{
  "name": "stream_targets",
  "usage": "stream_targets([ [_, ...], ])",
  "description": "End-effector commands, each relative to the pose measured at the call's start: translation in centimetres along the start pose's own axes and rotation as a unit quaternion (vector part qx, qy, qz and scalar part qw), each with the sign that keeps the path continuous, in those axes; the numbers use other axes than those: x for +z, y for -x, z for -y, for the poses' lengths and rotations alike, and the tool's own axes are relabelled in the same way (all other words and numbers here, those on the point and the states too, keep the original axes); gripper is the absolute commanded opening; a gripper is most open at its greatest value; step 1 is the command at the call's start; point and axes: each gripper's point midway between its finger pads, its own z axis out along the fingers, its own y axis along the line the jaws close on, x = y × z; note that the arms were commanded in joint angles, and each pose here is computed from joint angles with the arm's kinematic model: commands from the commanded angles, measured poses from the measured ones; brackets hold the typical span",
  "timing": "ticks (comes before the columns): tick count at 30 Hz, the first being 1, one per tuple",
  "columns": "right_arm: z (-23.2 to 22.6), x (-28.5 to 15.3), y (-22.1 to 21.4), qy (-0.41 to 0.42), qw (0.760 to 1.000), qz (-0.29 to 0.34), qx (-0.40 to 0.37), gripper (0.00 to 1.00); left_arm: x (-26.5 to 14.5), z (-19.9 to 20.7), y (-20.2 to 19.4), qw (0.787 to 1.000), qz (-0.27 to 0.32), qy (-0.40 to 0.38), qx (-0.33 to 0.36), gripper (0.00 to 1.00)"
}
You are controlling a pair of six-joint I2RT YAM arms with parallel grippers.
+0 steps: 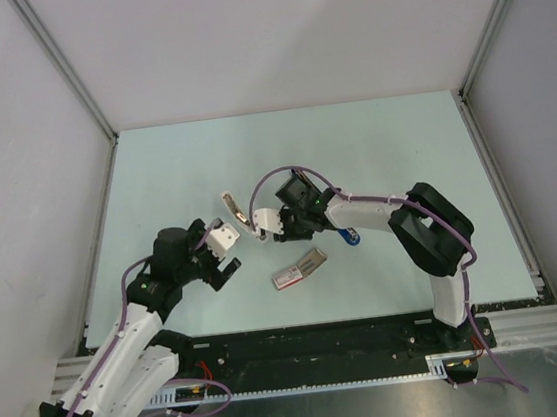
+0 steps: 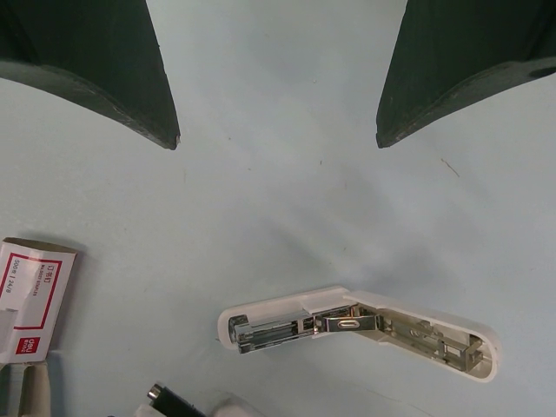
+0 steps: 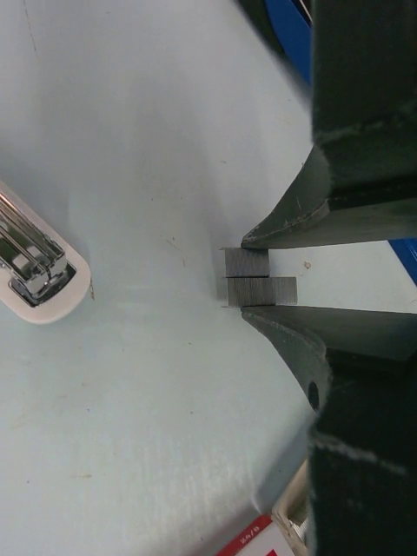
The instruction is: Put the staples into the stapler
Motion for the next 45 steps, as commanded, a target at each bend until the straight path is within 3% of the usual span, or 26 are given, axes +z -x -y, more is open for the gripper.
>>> stream_targets([
  [1, 1.3, 0.4, 0.5, -0.025, 1.000, 0.008, 0.014, 0.34, 0.2, -0.4, -0.1, 1.000, 0.002, 0.009, 0.006, 0.99],
  [9, 1.6, 0.2, 0.4, -0.029, 0.999, 0.008, 0.021, 0.52, 0.2, -0.4, -0.1, 1.000, 0.002, 0.010, 0.006, 0.99],
  [14, 2.4, -0.5, 0.1, -0.036, 0.999, 0.014, 0.034, 0.56, 0.2, -0.4, -0.2, 1.000, 0.001, 0.011, 0.006, 0.99],
  [30, 6.2, -3.4, 0.7, -0.065, 0.985, 0.087, 0.134, 0.55, 0.1, -0.5, -0.2, 1.000, 0.001, 0.012, 0.006, 0.99],
  [45, 7.5, -1.0, -0.5, -0.135, 0.980, 0.039, 0.139, 0.55, 0.2, -0.5, -0.2, 1.000, 0.001, 0.011, 0.007, 0.99],
])
